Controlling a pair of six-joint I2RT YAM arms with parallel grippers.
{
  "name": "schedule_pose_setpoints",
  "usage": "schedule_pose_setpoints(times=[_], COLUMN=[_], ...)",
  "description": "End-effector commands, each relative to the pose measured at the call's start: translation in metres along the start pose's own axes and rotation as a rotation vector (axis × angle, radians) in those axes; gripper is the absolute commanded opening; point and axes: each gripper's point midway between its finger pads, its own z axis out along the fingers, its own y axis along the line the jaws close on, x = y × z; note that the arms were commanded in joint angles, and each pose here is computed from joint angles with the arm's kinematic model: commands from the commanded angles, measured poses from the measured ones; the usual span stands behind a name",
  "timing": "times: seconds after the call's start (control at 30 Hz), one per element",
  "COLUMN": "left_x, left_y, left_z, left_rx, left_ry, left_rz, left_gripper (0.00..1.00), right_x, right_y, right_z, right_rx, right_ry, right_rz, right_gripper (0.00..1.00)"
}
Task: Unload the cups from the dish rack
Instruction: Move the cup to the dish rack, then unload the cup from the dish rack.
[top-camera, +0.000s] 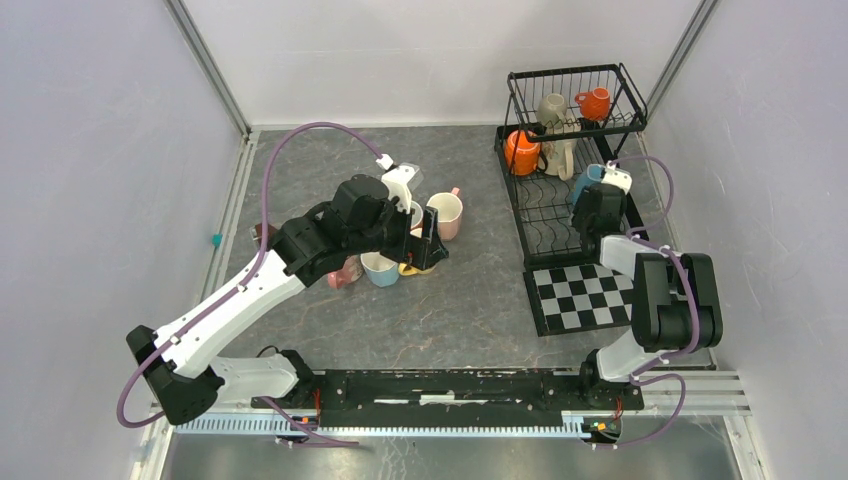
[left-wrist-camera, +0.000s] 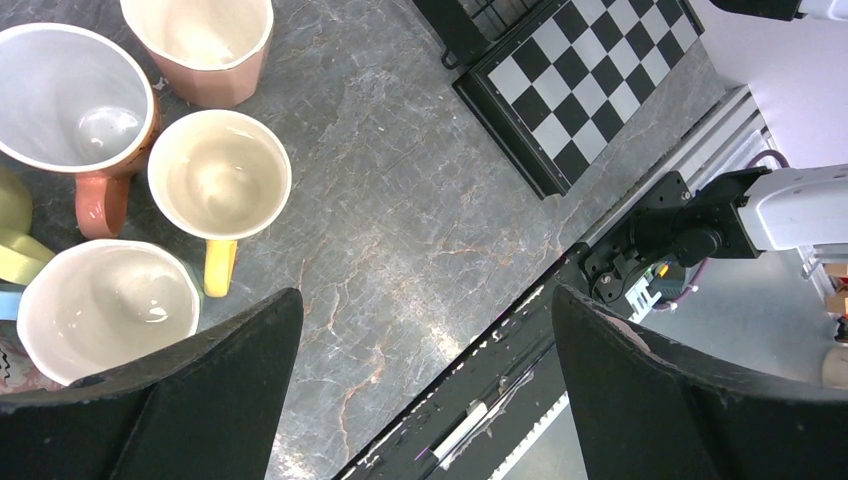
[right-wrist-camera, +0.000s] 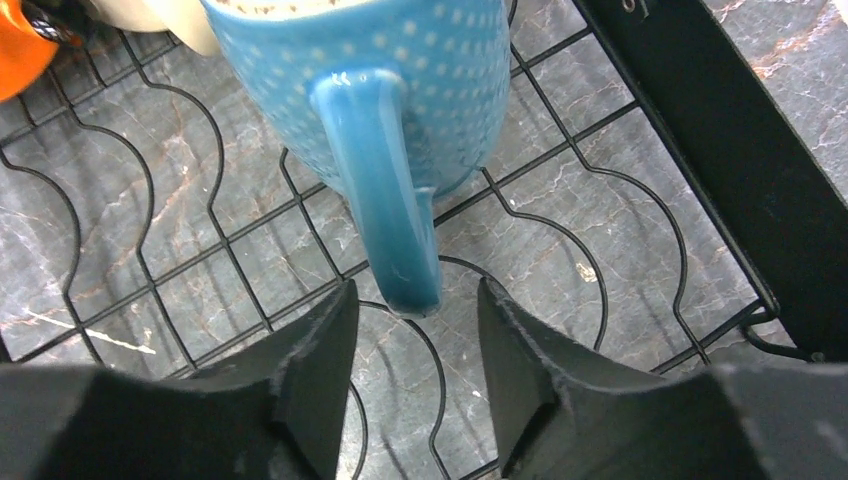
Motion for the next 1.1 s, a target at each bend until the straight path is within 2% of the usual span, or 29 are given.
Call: schedule_pose_setpoints(times=[0.0,0.07,0.23,0.47,0.73,0.9,1.07], left_x=[-0.012,-0.013,-0.012,-0.012,-0.011,-0.01,-0.011], left_y=[-0.008,-0.008,-0.007,-0.006,-0.006,-0.005,-0.006], left_z=[-0.005,-0.005,-0.004,-0.003,-0.001,0.001,0.0], left_rx=[0.037,0.035,0.03,0.025,0.023,0.022,0.023], left_ry=[-0.049,-0.051,-0.045,-0.042,-0.036,-0.03,-0.034], left_rz=[-0.02,-0.018,-0.015,-0.011,-0.011,-0.01,-0.017], left_gripper=[1.0,1.0,1.0,1.0,1.0,1.0,1.0], right_x=[-0.021,-0.023,-0.035,-0.042,-0.029,-0.034,-0.041], right_y=[0.005,0.004,0.01,0.013,0.01,0.008,0.007], right_z=[0.002,0.004,0.014,0.03,0.03,0.033,0.029], right_rx=[-0.007,0.0,-0.008,0.002,0.003,0.02,0.029], right_ry=[-0.029,-0.027,-0.036,-0.01,0.013,0.005,0.0], right_rz=[-0.047,-0.062,-0.091,-0.126,-0.134,-0.155,-0.158], right_gripper=[0.56,0.6,0.6,0.54,0.45,0.28,0.05])
